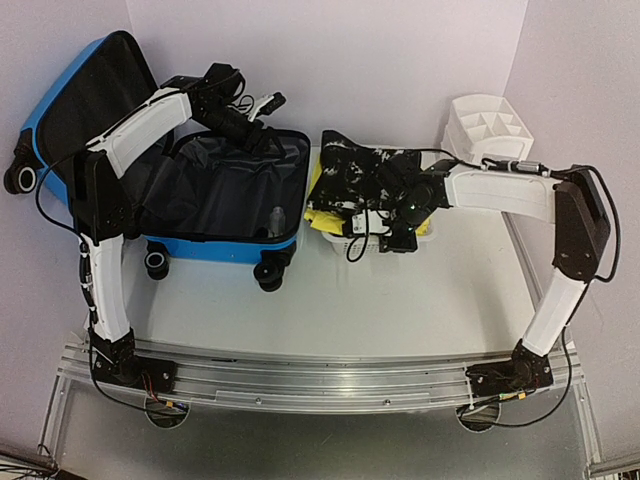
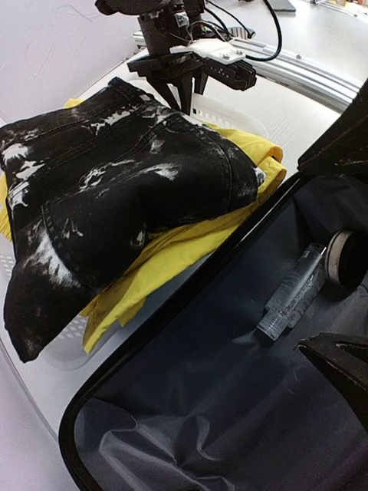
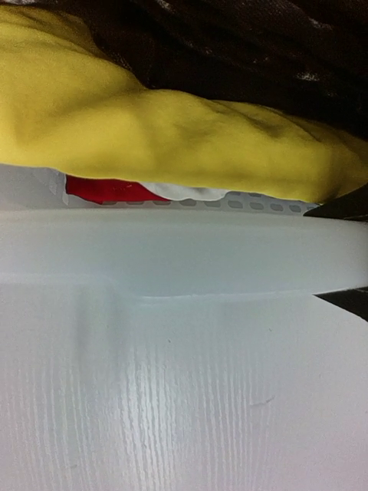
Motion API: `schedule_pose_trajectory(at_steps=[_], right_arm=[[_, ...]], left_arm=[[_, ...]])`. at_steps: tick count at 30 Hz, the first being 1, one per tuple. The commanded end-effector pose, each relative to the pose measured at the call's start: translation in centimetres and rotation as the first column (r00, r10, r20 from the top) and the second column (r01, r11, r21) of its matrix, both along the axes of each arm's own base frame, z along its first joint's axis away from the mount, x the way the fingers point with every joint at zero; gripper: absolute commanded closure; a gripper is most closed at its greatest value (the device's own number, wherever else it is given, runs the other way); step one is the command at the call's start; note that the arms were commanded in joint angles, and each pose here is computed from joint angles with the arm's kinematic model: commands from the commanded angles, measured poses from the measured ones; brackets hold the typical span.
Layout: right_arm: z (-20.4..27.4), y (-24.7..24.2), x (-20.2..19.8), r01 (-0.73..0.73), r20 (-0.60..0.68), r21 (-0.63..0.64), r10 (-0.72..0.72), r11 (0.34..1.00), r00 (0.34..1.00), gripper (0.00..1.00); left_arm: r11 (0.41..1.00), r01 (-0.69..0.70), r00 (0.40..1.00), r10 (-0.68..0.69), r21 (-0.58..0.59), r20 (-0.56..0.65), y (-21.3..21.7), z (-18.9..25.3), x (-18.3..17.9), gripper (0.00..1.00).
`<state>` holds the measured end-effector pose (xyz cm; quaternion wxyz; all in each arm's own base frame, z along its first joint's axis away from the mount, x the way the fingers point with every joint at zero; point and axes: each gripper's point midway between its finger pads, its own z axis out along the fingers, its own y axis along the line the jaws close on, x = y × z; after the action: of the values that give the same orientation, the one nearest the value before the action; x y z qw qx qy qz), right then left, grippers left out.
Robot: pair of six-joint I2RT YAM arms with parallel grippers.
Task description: Open, take out, and arrange the luggage
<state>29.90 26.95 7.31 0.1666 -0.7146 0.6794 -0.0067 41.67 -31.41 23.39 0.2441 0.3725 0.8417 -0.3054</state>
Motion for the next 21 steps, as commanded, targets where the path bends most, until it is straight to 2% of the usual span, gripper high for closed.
schedule_pose_trajectory(at_steps=[1,6,11,17,18,19,21], right_arm=[[0.5,0.4,4.9,-0.054,0.047,0.027,0.053,0.998,0.997,1.0],[0.2,-0.8,10.1,0.09,0.076,0.018,-0.091,0.996,0.993,1.0],[-0.6,-0.9,12.4,0.198,0.027,0.065,-0.2,0.978,0.979,1.0],[-1.6,-0.7,13.9,0.143,0.041,0.048,-0.145,0.989,0.989,0.99],[-1.3,-0.6,14.2,0.144,0.05,0.05,-0.146,0.988,0.988,0.96],[-0.9,-0.6,14.4,0.147,0.059,0.057,-0.15,0.988,0.987,0.88],[0.6,-0.2,14.5,0.156,0.069,0.092,-0.162,0.983,0.984,0.62]], left_arm=[[1.0,-0.01,0.998,0.009,0.007,0.065,1.2,2.7,-0.8,0.3],[1.0,-0.017,0.997,0.016,0.022,0.073,1.7,2.6,-0.7,0.3],[0.999,-0.022,0.996,0.019,0.04,0.083,2.1,2.4,-0.5,0.3],[0.999,-0.025,0.997,0.021,0.041,0.08,2.2,2.3,-0.4,0.29],[0.999,-0.024,0.997,0.021,0.041,0.079,2.2,2.3,-0.4,0.29],[0.999,-0.024,0.997,0.021,0.04,0.079,2.2,2.3,-0.4,0.29],[0.999,-0.024,0.997,0.021,0.04,0.077,2.3,2.2,-0.5,0.29]])
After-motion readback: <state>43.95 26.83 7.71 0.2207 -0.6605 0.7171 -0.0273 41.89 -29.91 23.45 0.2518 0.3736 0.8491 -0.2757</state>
